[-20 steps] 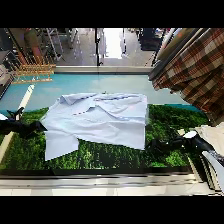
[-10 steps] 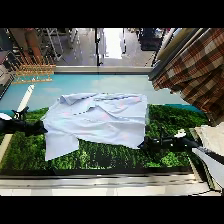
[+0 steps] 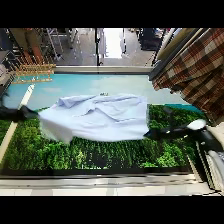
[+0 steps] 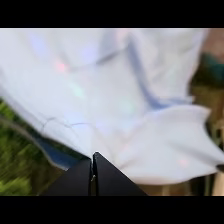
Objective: Fold the clothes and pants, and hang the long-sleeved shirts on hangers.
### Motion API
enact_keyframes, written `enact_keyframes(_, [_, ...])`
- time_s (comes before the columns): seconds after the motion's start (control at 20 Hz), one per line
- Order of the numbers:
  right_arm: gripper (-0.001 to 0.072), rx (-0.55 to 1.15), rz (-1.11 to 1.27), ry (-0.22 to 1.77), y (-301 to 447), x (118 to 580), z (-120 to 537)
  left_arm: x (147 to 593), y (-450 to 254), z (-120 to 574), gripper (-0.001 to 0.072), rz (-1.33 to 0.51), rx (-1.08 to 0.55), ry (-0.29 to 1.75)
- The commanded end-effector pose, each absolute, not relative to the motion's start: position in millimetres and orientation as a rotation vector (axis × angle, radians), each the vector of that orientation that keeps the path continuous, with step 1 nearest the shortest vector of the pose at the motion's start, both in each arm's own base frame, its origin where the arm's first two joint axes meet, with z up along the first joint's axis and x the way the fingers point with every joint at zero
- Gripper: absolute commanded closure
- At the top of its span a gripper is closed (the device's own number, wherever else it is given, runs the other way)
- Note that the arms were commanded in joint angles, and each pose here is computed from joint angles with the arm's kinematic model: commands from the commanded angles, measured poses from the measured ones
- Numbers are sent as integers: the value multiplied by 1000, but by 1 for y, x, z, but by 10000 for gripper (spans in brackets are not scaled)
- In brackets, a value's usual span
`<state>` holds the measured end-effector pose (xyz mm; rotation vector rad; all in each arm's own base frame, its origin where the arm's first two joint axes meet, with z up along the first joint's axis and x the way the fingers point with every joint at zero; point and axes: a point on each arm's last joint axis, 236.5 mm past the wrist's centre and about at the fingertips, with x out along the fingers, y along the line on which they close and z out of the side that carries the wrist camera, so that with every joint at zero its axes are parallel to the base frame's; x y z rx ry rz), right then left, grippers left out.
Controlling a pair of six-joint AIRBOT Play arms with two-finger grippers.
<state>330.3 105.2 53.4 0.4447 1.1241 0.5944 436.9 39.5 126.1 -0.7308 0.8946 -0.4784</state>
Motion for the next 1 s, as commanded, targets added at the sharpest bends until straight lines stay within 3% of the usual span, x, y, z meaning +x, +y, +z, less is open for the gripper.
enact_keyframes(0.0, [694, 43, 355, 775, 50, 309, 220, 380, 15, 400, 703, -863, -835, 165])
enact_keyframes(0.15, [694, -181, 111, 197, 22, 227, 425, 212, 19, 603, 702, -1222, -844, -548])
enact_keyframes(0.25, [695, -242, 47, -160, 32, 143, 531, 106, 20, 664, 701, -1350, -801, -886])
enact_keyframes(0.35, [695, -275, 15, -409, 43, 74, 595, 70, 5, 687, 702, -1278, -710, -989])
enact_keyframes(0.45, [695, -285, 12, -493, 47, 55, 619, 87, -12, 689, 702, -1150, -646, -923])
enact_keyframes(0.55, [695, -284, 45, -446, 49, 83, 616, 117, -16, 679, 702, -1054, -623, -826])
enact_keyframes(0.8, [695, -232, 185, -68, 47, 221, 537, 250, -9, 585, 701, -621, -476, -344])
enact_keyframes(0.95, [695, -131, 351, 278, 60, 304, 439, 325, -16, 487, 701, -560, -459, 17])
